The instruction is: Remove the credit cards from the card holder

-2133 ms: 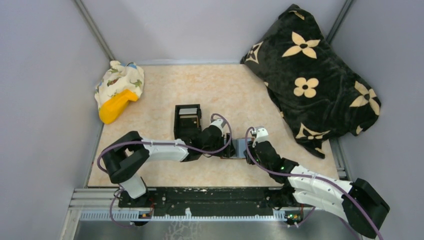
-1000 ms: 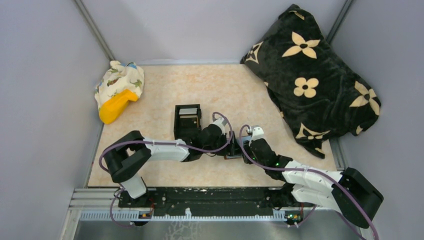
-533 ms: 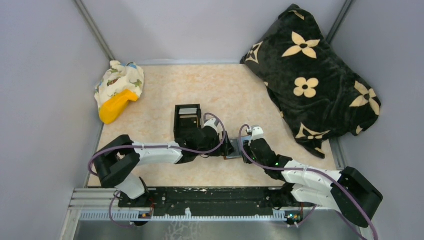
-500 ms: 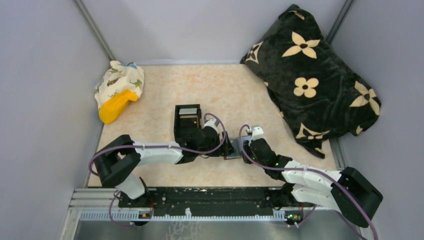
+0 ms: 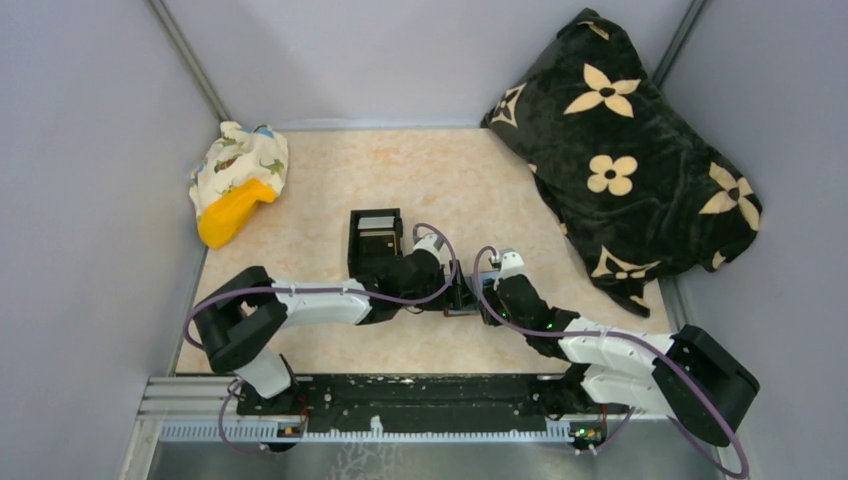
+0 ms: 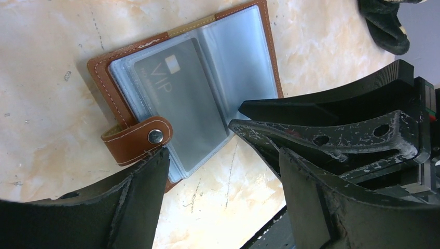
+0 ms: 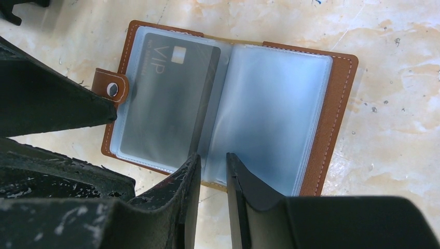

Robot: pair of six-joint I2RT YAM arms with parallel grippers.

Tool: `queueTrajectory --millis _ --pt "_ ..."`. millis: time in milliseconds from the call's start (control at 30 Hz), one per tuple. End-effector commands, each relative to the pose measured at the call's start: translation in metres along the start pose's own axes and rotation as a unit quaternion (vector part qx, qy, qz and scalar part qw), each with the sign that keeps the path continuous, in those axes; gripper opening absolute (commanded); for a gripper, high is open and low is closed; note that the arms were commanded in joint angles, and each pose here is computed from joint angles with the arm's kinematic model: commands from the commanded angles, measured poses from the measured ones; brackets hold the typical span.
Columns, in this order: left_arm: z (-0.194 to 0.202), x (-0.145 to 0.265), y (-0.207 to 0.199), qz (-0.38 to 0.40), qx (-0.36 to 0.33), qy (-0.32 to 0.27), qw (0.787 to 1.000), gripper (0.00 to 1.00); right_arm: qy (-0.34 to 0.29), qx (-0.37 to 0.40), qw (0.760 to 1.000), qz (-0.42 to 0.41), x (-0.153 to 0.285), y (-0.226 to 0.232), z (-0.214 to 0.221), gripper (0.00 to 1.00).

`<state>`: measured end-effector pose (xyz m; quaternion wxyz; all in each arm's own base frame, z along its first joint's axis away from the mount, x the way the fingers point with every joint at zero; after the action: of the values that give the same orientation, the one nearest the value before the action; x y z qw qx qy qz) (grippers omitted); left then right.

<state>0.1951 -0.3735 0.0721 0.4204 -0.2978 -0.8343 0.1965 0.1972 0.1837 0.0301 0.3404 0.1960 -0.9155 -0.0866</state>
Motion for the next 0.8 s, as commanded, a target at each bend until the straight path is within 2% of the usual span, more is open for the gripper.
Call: queueTrajectory --millis 0,467,767 --pt "-0.005 -0.001 -0.010 0.012 0.007 -0.004 1.000 0.83 0.008 -0.006 1.000 -0.011 0.000 0.009 -0.001 0.25" --pt "0.013 -0.005 0.014 -0.029 0.018 0.015 0.999 0.83 -0.004 -0.006 1.000 -0.005 0.004 0.007 -0.008 0.25" --pt "0.013 -0.014 0.012 -0.030 0.021 0.020 0.999 0.84 0.000 -0.009 1.000 -0.012 0.002 0.009 -0.004 0.25"
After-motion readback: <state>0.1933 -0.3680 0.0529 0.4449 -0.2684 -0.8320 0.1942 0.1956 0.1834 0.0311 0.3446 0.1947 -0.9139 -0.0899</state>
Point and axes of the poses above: each gripper's point midway between its finger pads, its own x axis back along the fingers, its own y axis along the line the jaws close on, z = x × y, the point moved 1 cm from there along x, back along the fingers, and after that the axes turned 4 degrees about -x, right-handed, at the moved point
